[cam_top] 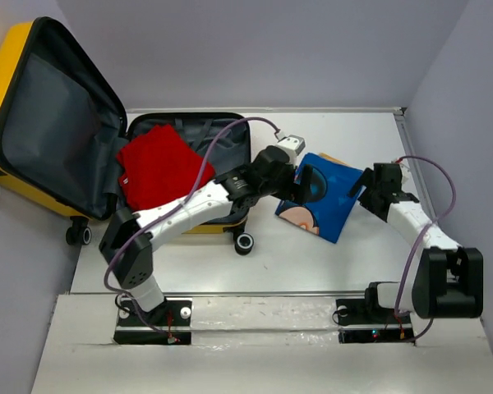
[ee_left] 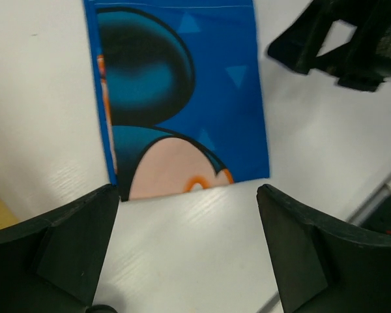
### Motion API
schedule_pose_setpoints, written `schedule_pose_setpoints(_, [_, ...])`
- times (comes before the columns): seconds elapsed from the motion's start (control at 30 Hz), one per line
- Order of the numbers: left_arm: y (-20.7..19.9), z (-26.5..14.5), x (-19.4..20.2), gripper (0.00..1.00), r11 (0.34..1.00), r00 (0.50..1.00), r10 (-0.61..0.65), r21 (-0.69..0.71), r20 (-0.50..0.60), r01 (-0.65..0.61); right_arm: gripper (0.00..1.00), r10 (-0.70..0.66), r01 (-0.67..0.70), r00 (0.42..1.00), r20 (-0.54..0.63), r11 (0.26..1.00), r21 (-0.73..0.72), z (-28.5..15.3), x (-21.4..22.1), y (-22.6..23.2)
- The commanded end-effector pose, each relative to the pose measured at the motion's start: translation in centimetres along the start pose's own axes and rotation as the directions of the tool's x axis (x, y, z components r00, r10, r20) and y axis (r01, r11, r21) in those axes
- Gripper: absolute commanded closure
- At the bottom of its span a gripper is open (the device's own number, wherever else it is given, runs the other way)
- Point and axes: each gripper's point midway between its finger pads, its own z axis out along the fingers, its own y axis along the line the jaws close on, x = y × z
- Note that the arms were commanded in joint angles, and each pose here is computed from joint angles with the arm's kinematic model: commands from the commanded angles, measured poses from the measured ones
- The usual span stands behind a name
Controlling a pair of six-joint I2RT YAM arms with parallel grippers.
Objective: Pack the luggage
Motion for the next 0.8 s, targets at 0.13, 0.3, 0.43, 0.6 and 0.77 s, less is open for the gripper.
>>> schedule_pose_setpoints(0.13, [4.8,5.4,1.3,0.01,0.943,0.986,0.113,-0.300,-0.120,-0.144,0.15,-0.004,0.004,1.000,0.013,0.999,-0.044,5.5,-4.9,2.7])
schedule_pose_setpoints(0.3, [6.8,7.8,4.5,0.01,0.914,0.971,0.118,-0.358,-0.210,-0.189,0.37,0.017,-0.026,0.995,-0.097,0.996,-0.086,8.8,-3.1,4.1])
schedule_pose_setpoints(0.43, [7.7,9.6,6.3,0.01,0.900,0.953,0.125,-0.372,-0.275,-0.226,0.71,0.060,-0.068,0.993,-0.104,0.995,-0.079,9.5,-2.9,3.5])
schedule_pose_setpoints(0.6, [9.4,11.8,8.4,0.01,0.876,0.922,0.125,-0.396,-0.366,-0.276,0.80,0.090,-0.097,0.993,-0.070,0.991,-0.092,8.7,-3.8,2.5])
schedule_pose_setpoints(0.77, [10.3,13.2,10.6,0.07,0.909,0.913,0.067,-0.354,-0.402,-0.222,0.87,0.066,-0.072,0.996,-0.054,0.991,-0.113,8.4,-4.1,2.7])
